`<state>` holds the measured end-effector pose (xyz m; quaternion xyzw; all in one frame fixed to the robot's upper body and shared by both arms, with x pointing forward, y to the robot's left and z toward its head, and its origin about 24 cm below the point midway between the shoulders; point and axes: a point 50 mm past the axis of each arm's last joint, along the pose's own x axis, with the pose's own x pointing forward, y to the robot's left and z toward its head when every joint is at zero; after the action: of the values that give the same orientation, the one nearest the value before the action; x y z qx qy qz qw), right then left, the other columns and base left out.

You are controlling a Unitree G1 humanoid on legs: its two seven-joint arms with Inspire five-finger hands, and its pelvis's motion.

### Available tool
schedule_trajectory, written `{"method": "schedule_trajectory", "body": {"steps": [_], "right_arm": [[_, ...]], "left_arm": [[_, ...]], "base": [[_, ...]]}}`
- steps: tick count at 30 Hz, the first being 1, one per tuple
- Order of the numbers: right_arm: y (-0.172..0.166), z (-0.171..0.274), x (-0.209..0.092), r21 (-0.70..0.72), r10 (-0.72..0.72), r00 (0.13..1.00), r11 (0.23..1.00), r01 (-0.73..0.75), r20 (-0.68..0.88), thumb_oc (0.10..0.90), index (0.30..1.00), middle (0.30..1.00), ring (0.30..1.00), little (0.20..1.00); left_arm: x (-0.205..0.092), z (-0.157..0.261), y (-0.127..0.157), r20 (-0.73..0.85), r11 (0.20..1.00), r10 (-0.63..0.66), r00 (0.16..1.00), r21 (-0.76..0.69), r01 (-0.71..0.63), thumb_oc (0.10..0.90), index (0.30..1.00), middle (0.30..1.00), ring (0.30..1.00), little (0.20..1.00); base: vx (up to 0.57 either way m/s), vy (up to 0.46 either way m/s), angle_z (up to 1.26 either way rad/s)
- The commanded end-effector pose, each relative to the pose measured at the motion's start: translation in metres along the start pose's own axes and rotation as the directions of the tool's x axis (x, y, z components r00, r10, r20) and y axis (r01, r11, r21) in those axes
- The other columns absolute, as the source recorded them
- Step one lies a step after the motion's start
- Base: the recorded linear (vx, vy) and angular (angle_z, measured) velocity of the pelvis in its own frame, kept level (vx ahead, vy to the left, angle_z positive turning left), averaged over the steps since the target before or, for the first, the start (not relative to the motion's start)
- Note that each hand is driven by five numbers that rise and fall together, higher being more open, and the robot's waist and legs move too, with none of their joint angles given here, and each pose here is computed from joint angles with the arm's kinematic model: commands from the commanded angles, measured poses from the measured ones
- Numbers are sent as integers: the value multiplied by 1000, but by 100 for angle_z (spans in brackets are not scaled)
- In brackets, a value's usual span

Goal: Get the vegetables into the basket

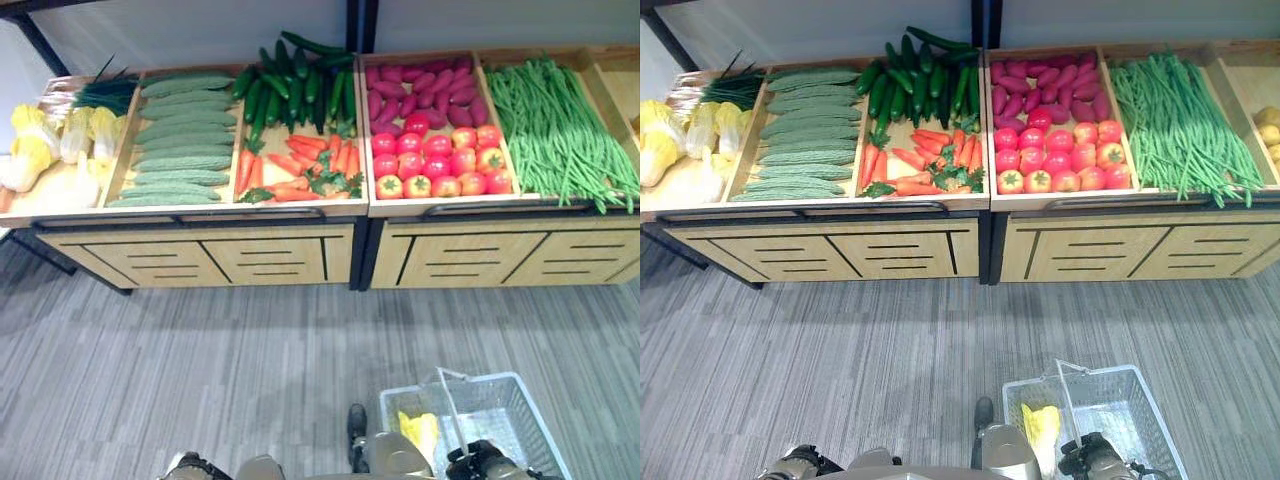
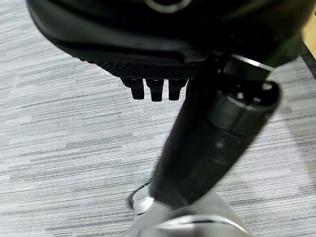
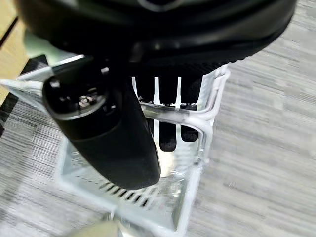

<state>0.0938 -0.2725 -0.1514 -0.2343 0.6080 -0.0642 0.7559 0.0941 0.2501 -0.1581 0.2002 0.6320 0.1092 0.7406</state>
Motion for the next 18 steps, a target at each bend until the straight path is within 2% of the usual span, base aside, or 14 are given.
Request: {"method": "schedule_trajectory", "body": {"steps": [1,9,18], "right_arm": [[-10,-4,0,-12,-27,1000,1000,27,-7,400,300,300,300,300],[5,7,-1,-48,7,999,999,-5,31,400,300,300,300,300],[13,19,-2,-74,22,998,997,-17,62,400,300,300,300,300]], "left_arm": [[-2,1,-8,18,1000,-24,1000,-19,24,900,1000,1000,1000,1000],[-1,-5,-8,1,1000,-18,1000,-5,18,900,1000,1000,1000,1000],[0,0,3,11,1000,27,1000,-5,-27,900,1000,1000,1000,1000]], "base": [[225,105,34],[133,82,-75],[33,98,-17]]}}
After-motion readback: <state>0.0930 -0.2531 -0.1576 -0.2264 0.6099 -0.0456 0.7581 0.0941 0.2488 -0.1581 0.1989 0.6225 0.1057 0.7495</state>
